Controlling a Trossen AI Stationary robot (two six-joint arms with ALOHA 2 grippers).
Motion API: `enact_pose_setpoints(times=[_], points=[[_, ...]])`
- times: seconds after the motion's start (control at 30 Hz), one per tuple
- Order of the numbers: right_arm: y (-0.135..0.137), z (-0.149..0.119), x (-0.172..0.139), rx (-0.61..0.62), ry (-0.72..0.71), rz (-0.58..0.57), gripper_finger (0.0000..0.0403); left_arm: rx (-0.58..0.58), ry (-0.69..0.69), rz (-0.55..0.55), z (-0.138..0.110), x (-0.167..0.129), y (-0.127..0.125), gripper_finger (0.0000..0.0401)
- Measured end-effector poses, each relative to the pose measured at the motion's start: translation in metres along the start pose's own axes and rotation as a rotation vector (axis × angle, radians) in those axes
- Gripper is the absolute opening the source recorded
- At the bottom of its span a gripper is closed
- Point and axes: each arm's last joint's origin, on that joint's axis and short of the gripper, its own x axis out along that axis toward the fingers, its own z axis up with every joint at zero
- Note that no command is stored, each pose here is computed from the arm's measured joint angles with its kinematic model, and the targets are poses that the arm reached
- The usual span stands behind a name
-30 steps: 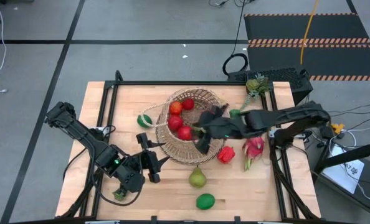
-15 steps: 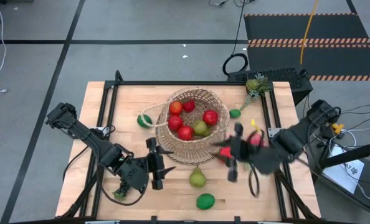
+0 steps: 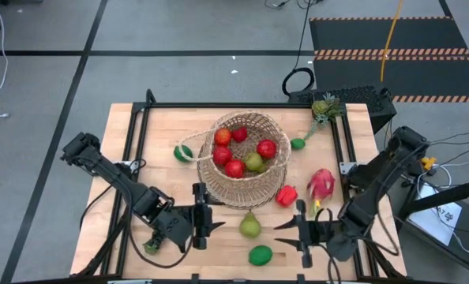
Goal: Build produce basket
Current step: Put the green pear into the basket
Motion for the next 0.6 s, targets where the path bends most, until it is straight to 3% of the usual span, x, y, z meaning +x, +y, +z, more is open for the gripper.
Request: enact_pose_setpoints(times=[0.27, 0.43, 0.6], points=[[-0.030, -0.072, 0.022, 0.091, -0.004, 0.012, 0.0128, 0.066, 0.064, 0.020, -0.014, 0.024, -0.014, 0.0250], [-0.047, -0.091, 0.039, 0.170, 0.067, 0.039, 0.0128, 0.141, 0.104, 0.028, -0.023, 0.039, -0.020, 0.0250], [-0.046, -0.096, 0.064, 0.199, -0.024, 0.039, 0.0128, 0.155, 0.121, 0.032, -0.027, 0.044, -0.022, 0.0250]])
